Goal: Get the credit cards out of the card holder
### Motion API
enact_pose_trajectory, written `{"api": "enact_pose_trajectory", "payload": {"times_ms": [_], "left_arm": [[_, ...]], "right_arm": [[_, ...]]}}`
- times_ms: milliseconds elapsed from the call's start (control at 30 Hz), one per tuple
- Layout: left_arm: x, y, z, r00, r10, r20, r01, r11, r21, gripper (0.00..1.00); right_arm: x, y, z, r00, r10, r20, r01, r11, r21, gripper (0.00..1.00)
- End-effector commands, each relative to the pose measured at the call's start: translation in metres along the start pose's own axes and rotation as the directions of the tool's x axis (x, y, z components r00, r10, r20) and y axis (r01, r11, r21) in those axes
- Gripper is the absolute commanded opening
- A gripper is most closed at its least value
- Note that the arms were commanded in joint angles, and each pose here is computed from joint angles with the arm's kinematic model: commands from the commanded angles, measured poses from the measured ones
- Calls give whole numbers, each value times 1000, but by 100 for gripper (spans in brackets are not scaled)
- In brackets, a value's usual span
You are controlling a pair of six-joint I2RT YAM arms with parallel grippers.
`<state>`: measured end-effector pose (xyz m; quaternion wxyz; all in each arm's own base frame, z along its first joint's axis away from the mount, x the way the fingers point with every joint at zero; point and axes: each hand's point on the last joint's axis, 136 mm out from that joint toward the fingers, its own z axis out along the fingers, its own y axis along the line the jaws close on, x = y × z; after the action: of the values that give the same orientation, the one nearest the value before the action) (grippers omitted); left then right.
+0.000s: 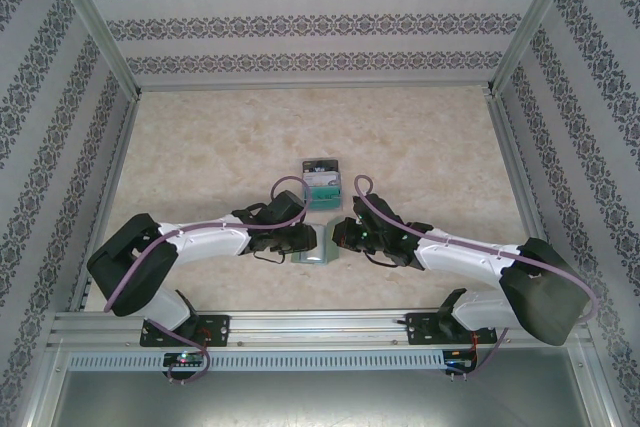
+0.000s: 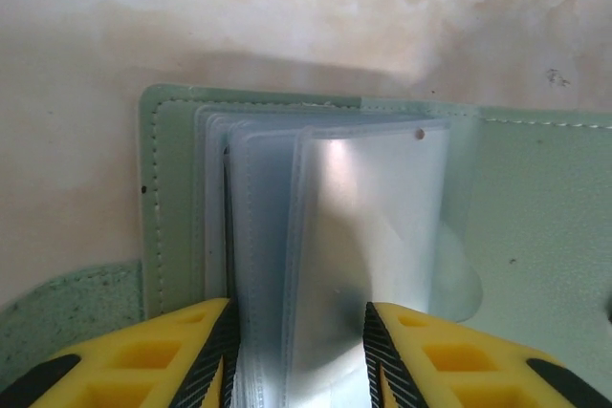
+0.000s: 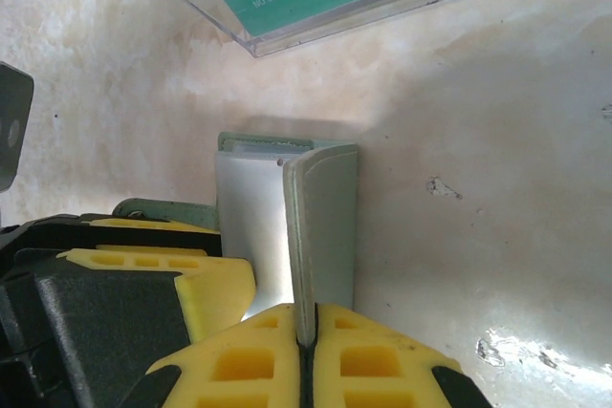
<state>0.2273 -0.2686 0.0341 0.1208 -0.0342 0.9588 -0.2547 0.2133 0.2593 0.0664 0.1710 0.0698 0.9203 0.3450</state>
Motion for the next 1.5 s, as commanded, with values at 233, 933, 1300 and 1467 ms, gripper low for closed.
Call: {"api": "enact_pose_trajectory", "payload": {"times_ms": [233,933,1300,1467], "left_arm": [[-1,-35,-1,999,30,-28,-26,988,155,47],[-6,-60,-18,995,95,-10,-90,970,225,85],[-14,-63,-32,994,109,29,-113,972,208,85],[-10,-66,-23,994,111,-4,-107,968,229,82]], "right_arm": [[11,-20,5,1000,-8,-21,9,999,35,0],[8,-33,4,1000,18,-12,-17,998,53,0],[1,-47,-5,999,43,13,-44,997,60,0],[1,-48,-7,999,44,11,-45,997,59,0]]}}
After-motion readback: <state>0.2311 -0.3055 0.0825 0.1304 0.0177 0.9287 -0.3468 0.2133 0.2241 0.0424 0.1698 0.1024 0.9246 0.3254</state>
